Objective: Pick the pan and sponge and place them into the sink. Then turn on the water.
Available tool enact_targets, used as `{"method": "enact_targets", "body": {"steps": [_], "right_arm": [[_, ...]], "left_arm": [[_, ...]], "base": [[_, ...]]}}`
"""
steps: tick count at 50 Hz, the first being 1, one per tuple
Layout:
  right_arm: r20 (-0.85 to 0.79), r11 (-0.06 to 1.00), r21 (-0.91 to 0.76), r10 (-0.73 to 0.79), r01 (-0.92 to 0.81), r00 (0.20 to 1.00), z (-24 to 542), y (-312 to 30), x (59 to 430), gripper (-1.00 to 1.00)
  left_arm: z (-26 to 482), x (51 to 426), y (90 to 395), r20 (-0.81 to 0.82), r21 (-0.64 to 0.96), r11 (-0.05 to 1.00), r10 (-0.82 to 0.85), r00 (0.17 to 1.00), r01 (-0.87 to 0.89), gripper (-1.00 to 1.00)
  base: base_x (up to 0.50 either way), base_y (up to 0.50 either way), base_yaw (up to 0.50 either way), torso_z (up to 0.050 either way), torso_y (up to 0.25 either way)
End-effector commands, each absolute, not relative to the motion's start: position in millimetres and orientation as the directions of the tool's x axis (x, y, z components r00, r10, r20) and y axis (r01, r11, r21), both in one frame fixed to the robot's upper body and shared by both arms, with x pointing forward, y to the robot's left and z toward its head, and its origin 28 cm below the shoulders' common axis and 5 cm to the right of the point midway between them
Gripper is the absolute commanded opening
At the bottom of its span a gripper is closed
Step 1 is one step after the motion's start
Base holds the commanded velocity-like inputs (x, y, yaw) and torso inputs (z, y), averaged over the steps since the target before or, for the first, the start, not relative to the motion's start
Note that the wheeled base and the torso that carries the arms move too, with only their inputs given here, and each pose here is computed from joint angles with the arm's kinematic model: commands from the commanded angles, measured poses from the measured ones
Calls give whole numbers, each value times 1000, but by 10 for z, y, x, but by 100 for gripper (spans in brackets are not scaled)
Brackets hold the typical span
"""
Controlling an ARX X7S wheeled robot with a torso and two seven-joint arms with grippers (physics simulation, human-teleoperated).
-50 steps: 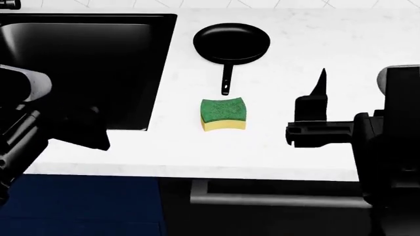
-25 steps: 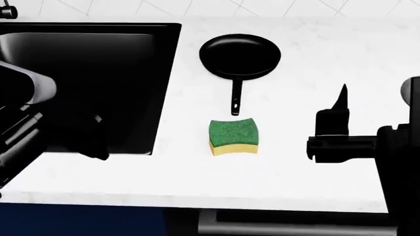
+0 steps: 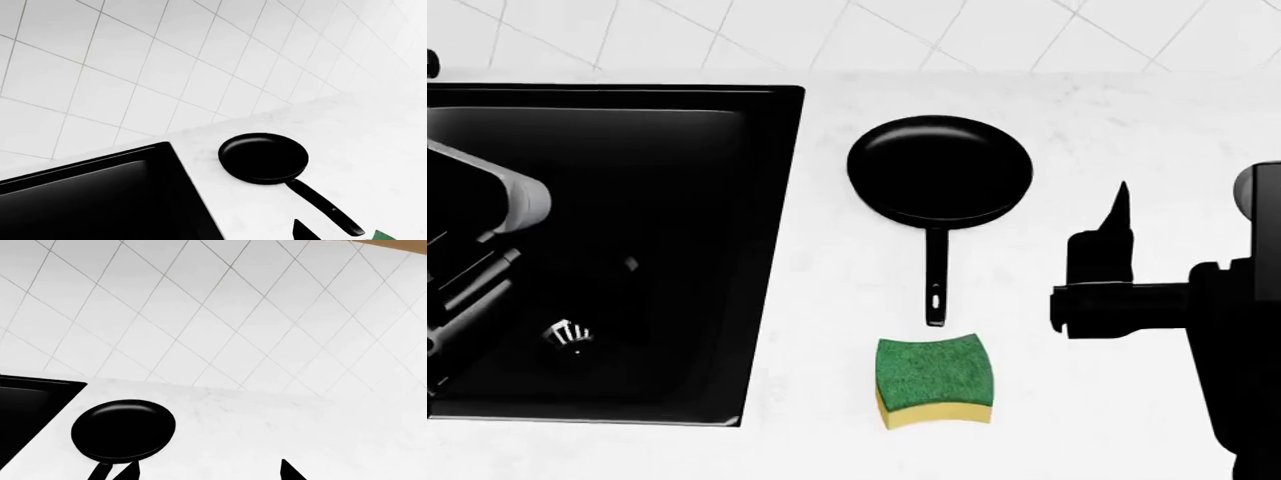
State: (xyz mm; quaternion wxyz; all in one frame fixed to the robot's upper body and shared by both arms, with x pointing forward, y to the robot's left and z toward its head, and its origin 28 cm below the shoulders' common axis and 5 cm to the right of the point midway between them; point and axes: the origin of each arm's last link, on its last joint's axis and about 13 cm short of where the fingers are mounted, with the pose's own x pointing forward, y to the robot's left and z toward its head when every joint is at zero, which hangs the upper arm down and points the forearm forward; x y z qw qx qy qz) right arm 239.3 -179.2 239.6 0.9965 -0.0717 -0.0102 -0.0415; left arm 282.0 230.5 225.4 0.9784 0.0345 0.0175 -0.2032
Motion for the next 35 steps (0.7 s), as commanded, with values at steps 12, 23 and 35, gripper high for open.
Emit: {"method": "enact_targets", "body": {"steps": [12,23,35], "right_arm": [[17,989,-131,-71,73,997,2354,-1796,2414,100],[3,987,-146,-75,74,997,2365,-1807,2372,100],[-4,986,-153,-73,72,997,2387,-1791,2405,100]], "left_arm": [[2155,2792,2261,-74,55,903,-423,903,427,100],[2170,2793,2242,-73,57,901,-427,901,431,100],[2152,2770,2302,-74,57,898,-433,899,437,100]], "base": [[366,0,0,0,1],[368,0,0,0,0],[282,0,0,0,1]]}}
